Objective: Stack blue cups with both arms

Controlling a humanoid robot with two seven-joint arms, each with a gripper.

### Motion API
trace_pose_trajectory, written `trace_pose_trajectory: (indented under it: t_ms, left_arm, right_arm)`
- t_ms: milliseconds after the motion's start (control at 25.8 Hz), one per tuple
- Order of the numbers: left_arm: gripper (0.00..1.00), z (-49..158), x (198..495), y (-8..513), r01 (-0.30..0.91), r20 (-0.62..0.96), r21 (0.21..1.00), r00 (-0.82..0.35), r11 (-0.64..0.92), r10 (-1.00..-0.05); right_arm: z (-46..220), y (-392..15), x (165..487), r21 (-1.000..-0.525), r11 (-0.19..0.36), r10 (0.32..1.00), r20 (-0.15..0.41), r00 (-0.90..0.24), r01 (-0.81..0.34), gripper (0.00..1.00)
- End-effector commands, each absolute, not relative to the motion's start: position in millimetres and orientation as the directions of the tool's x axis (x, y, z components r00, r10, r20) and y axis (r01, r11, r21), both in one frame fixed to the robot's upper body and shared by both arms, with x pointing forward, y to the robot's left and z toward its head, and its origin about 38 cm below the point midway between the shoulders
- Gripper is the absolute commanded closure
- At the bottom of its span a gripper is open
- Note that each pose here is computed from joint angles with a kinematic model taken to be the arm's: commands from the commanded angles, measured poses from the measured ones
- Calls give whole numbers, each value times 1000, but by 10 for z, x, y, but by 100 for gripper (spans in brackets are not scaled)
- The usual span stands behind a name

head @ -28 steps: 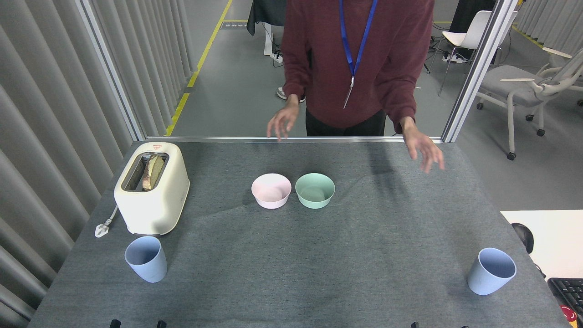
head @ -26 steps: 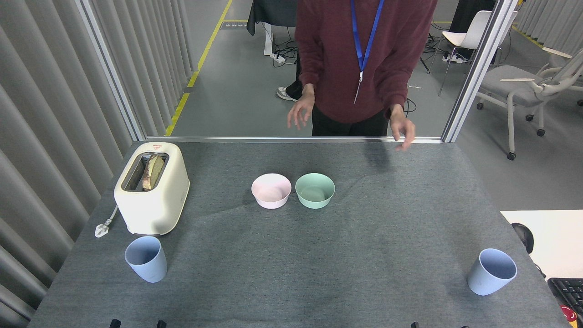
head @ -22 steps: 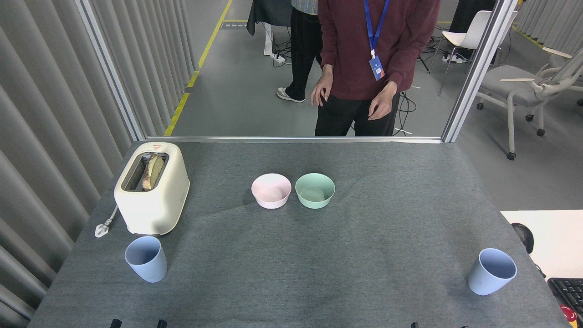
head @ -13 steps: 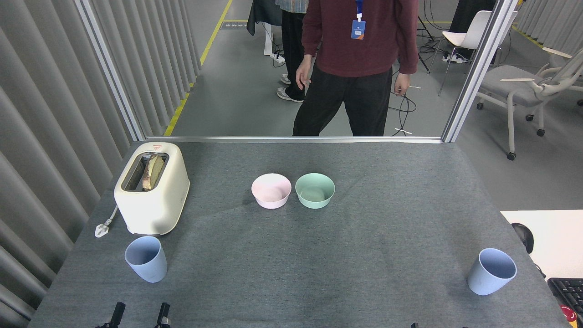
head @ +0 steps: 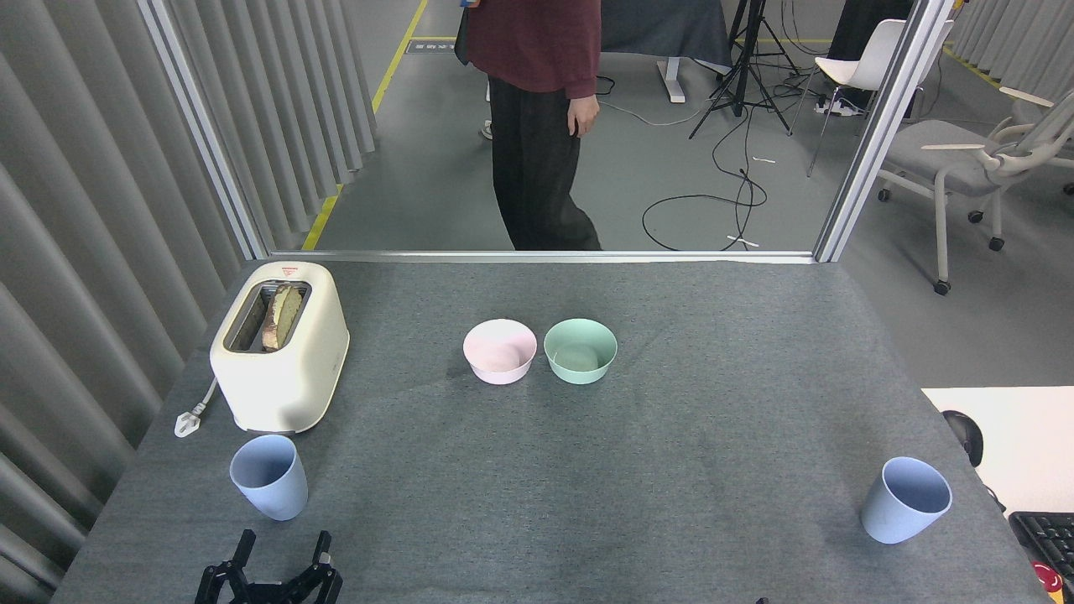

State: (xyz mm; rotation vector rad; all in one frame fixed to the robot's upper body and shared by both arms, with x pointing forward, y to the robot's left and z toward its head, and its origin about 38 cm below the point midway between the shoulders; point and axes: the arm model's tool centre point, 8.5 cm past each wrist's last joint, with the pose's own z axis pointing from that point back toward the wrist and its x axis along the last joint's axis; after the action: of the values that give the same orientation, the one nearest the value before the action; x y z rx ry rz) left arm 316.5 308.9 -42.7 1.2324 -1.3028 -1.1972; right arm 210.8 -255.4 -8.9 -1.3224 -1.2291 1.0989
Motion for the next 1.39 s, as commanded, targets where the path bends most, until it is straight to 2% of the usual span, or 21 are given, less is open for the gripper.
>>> trace_pose_trajectory:
  t_ms: [0,348,619,1355]
  left_arm:
    - [0,-472,3288,3135,-58,10,998,-10,10,-1000]
    - [0,-549,3391,3160,-30,27,999,11,26,-1000]
    - [0,-580,3639,3236,-1,16,1000,63,16,-998]
    - [0,-368,4089,3459,-18,5,1000,113,3,-994]
  right_arm:
    - [-90,-2549,2109,-994,-4,997,4,74,106,0]
    - [-90,-2549,2109,-994,-6,997,2,75,106,0]
    - [-93,-2548,2103,-995,-6,997,1,73,104,0]
    - [-133,-2512,2096,-995,0,998,7,66,95,0]
